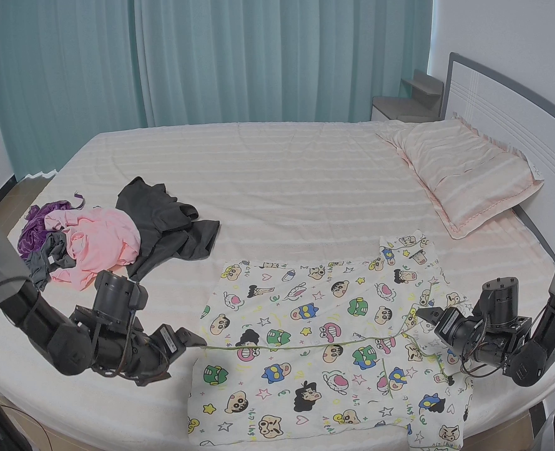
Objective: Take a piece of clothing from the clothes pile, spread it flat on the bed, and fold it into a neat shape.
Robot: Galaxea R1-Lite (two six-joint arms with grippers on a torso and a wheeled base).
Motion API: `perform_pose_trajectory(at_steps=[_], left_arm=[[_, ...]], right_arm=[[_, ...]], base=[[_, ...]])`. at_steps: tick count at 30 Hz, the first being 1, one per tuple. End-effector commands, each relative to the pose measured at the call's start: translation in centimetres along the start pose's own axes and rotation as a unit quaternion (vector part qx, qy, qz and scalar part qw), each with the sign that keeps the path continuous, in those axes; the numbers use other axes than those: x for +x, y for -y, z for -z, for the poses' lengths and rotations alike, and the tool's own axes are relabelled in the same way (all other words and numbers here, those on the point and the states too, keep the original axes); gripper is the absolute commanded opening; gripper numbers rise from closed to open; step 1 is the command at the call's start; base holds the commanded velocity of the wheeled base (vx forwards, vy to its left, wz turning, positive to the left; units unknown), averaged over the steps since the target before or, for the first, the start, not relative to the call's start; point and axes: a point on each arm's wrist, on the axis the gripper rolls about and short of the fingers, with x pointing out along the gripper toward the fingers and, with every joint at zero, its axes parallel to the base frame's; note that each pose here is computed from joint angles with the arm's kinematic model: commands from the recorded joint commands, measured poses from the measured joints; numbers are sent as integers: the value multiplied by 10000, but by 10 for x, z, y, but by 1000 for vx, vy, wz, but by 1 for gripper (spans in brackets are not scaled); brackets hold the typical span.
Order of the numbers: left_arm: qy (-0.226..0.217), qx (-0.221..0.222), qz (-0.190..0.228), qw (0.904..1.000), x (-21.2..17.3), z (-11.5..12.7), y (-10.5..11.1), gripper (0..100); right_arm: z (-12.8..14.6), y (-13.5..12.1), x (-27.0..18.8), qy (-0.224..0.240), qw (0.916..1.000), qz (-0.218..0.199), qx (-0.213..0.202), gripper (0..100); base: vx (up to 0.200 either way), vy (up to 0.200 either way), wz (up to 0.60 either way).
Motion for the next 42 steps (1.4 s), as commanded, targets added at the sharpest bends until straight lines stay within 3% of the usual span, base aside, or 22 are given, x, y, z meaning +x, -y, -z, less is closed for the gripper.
perform_pose_trajectory(at_steps=[1, 8, 15, 24, 31, 35, 42], left_arm=[[-253, 62, 204, 9995, -24, 33, 0, 100], [-320, 69, 447, 9985, -28, 48, -24, 100], [-456, 32, 397, 9982, -25, 59, -44, 100], [-629, 190, 269, 9975, -28, 73, -55, 100], [-543, 239, 409, 9974, -22, 71, -51, 100], [-482, 213, 495, 9974, -21, 70, -50, 100], [-463, 200, 413, 9979, -22, 72, -53, 100]], right_arm=[[3, 3, -3, -40, 9999, 88, -49, 100], [8, 7, -11, 27, 9996, 109, -250, 100], [11, 10, -21, 249, 9986, 115, -459, 100], [21, 13, -27, 144, 9971, 217, -715, 100], [19, 13, -28, 312, 9970, 142, -696, 100], [25, 17, -28, 158, 9972, 196, -711, 100], [31, 21, -26, 94, 9964, 256, -802, 100]], base=[[-200, 0, 0], [-200, 0, 0], [0, 0, 0], [0, 0, 0], [0, 0, 0], [0, 0, 0], [-200, 0, 0]])
